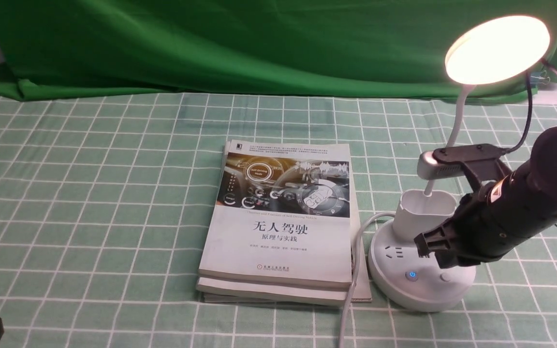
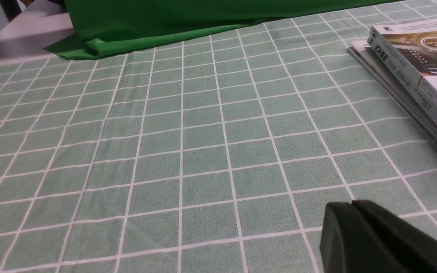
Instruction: Turn off the desk lamp on the blue coffee tablecloth by hand.
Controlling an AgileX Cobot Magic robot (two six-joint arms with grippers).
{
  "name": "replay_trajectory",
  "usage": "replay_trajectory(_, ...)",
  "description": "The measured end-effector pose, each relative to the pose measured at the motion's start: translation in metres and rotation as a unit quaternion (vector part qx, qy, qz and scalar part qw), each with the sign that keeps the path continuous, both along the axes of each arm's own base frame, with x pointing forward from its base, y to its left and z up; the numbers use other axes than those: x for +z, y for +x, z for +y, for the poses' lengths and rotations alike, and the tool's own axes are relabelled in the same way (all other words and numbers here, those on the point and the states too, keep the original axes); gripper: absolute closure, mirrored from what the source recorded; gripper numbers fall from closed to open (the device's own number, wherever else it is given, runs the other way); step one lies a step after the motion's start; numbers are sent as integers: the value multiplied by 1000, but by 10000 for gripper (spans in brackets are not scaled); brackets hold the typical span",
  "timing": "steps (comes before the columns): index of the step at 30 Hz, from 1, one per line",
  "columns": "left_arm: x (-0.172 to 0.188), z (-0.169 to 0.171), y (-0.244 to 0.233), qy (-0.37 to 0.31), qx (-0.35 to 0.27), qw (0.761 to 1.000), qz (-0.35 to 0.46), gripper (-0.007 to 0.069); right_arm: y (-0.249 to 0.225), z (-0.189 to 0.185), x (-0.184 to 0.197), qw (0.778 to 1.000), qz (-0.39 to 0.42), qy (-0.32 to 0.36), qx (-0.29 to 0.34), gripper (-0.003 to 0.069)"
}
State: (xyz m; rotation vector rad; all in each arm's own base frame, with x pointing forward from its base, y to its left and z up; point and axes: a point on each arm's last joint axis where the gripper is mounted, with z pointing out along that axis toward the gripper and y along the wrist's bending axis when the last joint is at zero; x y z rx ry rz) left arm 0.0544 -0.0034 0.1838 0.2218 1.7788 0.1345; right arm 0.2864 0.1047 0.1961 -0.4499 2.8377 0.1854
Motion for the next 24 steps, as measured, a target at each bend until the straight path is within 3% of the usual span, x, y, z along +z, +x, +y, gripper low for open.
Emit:
replay_trajectory(11, 0, 0, 0, 0, 0, 1000, 0, 625, 6, 2, -16, 1000, 15, -6, 0, 618)
replay_trajectory(24, 0, 0, 0, 0, 0, 1000, 0, 625, -5, -2, 17, 1000, -26, 8, 3, 618)
